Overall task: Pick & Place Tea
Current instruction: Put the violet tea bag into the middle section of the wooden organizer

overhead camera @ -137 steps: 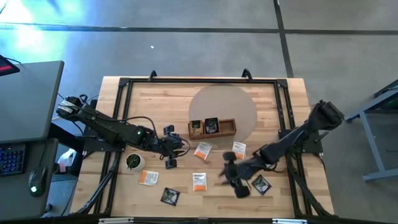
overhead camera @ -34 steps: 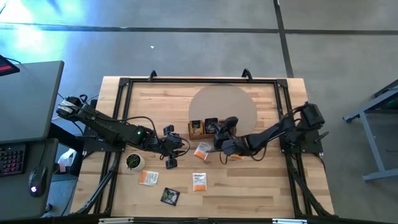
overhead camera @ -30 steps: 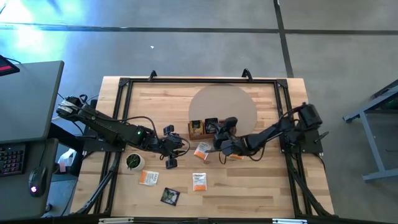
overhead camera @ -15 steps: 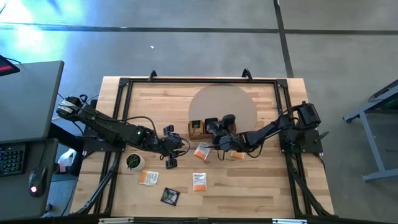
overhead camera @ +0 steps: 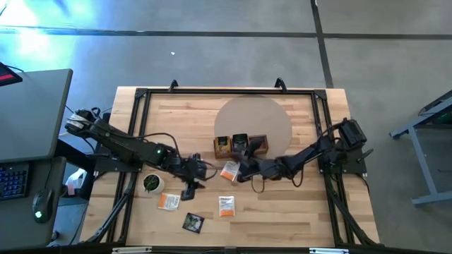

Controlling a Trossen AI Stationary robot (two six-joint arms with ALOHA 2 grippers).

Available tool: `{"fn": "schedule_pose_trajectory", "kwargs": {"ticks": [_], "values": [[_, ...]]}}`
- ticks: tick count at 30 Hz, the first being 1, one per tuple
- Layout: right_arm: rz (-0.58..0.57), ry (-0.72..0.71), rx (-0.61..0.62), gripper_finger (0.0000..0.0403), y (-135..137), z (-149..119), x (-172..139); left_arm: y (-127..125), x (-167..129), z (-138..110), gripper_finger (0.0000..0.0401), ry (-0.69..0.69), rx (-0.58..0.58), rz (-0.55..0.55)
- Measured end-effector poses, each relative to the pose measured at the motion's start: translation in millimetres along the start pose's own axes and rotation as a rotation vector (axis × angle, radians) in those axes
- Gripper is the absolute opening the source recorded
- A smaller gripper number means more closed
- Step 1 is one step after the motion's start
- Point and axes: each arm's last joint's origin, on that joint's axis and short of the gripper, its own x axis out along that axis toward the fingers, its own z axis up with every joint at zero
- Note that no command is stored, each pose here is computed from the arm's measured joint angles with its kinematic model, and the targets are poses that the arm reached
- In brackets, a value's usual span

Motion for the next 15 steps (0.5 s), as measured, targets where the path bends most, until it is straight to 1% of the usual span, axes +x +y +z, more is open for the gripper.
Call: {"fn": "schedule_pose_trajectory", "kwargs": {"ticks": [1,3,5,7,8,10,12,15], "values": [[0.000,-0.020,0.001,0.0121,0,2,-1,-1,2,-2,0.0135,0.029,0.009,-0.027],[0.004,-0.053,-0.004,0.0117,0,6,-3,-7,5,-7,0.0135,0.071,0.066,-0.087],[0.002,-0.069,-0.016,0.0112,0,8,-3,-18,9,-11,0.0135,0.086,0.158,-0.146],[0.000,-0.072,-0.041,0.0107,-1,8,-3,-29,16,-18,0.0135,0.116,0.201,-0.175],[-0.002,-0.070,-0.050,0.0104,-1,8,-3,-35,20,-22,0.0135,0.125,0.183,-0.186],[-0.005,-0.068,-0.050,0.0100,-2,8,-2,-46,28,-25,0.0135,0.120,0.084,-0.187],[-0.005,-0.067,-0.041,0.0097,-3,6,0,-54,36,-32,0.0135,0.139,-0.032,-0.155],[-0.004,-0.066,-0.034,0.0094,-7,4,4,-61,44,-42,0.0135,0.170,-0.162,-0.110]]}}
